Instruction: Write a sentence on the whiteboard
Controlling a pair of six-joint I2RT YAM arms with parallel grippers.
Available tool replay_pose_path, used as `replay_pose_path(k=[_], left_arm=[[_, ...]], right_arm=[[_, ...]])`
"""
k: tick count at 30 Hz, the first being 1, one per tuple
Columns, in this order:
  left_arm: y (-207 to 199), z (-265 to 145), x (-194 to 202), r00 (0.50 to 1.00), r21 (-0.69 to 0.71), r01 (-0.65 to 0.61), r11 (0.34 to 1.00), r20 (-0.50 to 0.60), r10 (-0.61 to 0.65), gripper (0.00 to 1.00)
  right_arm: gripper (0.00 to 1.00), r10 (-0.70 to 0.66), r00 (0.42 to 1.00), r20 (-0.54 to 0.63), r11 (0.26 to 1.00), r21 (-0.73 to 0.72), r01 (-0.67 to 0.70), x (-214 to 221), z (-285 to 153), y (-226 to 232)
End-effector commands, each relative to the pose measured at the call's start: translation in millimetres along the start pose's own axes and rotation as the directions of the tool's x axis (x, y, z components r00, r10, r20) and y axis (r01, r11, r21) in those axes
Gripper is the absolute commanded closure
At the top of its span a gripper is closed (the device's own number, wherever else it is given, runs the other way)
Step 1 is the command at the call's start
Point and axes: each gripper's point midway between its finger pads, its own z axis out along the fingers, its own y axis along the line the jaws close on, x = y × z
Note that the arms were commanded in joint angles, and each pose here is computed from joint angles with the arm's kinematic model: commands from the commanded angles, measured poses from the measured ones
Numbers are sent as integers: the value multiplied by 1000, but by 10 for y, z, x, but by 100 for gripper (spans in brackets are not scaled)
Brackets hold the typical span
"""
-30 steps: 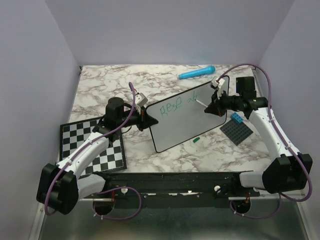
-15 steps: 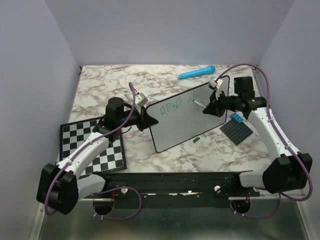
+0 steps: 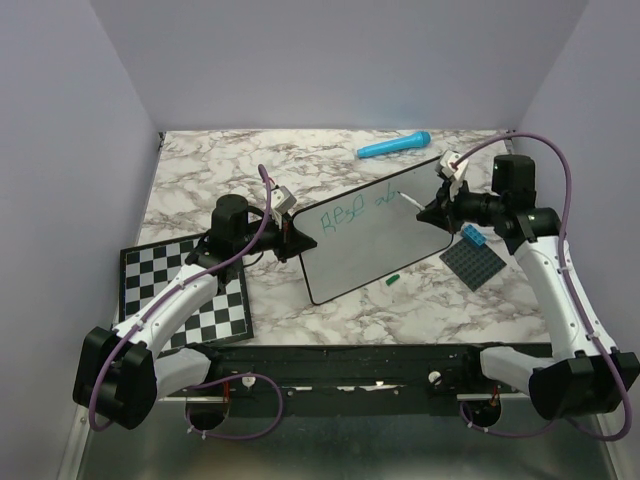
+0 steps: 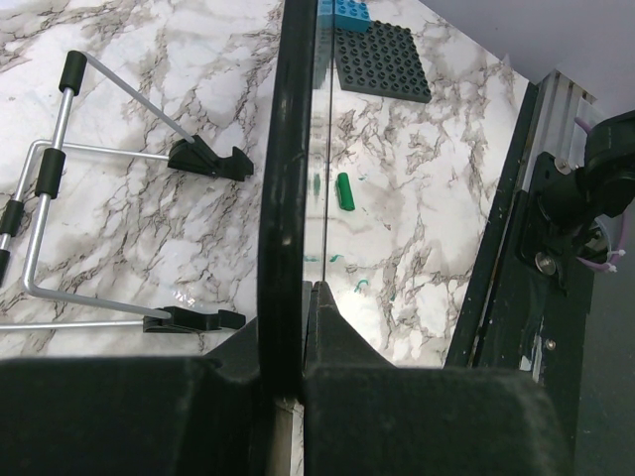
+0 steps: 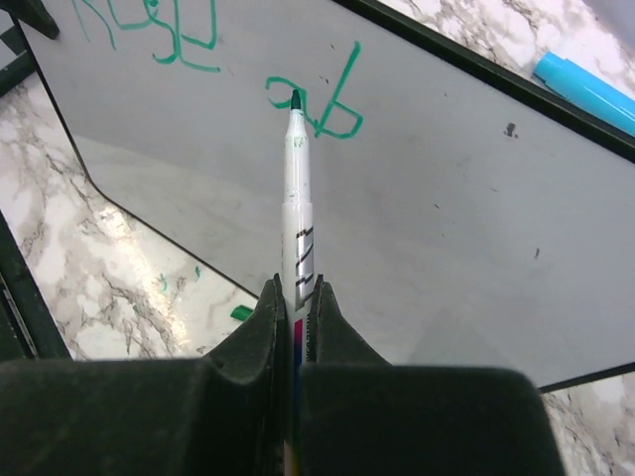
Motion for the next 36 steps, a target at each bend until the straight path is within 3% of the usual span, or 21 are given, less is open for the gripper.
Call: replay_pose_path(k=[1, 12, 36], left_arm=[[229, -42, 503, 988, -103, 2, 995, -156, -18, 100], [229, -48, 504, 987, -102, 0, 995, -157, -17, 100], [225, -43, 502, 987, -101, 2, 995, -158, -17, 100]], right_arm=[[99, 0, 1000, -6, 1000, -23, 0, 136, -62, 11], [100, -44, 998, -40, 999, -23, 43, 235, -94, -149], [100, -102, 995, 20, 994, -39, 102, 249, -6, -141]])
